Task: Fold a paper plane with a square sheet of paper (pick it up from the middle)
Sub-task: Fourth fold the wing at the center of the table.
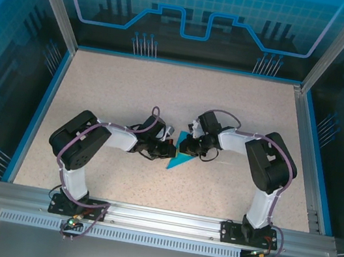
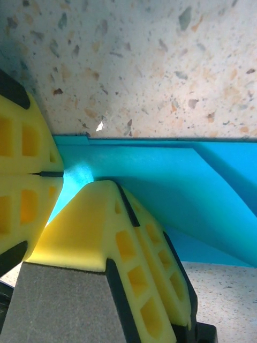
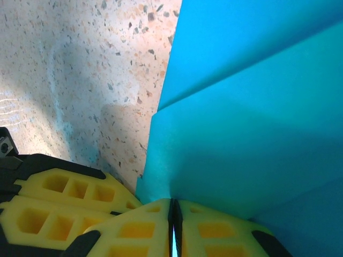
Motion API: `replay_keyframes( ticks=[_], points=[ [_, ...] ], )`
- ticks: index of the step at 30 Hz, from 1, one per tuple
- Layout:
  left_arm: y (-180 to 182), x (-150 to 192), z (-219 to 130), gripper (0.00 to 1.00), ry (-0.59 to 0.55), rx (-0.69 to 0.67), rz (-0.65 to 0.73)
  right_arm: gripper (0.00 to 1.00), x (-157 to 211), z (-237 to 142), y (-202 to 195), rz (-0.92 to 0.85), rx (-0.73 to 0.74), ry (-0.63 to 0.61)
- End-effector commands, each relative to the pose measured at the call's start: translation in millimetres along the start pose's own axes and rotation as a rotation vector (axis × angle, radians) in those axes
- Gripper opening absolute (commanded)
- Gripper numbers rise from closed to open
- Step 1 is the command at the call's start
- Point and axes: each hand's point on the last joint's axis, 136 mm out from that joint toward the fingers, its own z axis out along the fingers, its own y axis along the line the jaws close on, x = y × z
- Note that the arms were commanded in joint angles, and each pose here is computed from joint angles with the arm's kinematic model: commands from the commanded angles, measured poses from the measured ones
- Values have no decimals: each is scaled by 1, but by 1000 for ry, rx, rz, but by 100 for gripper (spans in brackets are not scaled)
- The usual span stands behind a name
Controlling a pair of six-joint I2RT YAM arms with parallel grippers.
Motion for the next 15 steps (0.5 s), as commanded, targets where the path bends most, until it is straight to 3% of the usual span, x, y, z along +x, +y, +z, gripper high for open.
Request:
replay_keyframes(
  ticks=[1,11,15],
  points=[
    [61,43,3,0,124,-221,-91,13,-19,-5,-29,3,81,-46],
    [64,44,3,0,130,-234,-96,13,-51,-26,-39,-5,123,-104],
    [63,43,2,0,129,-237,-93,13,-51,-38,-13,-40,59,-120]
  ],
)
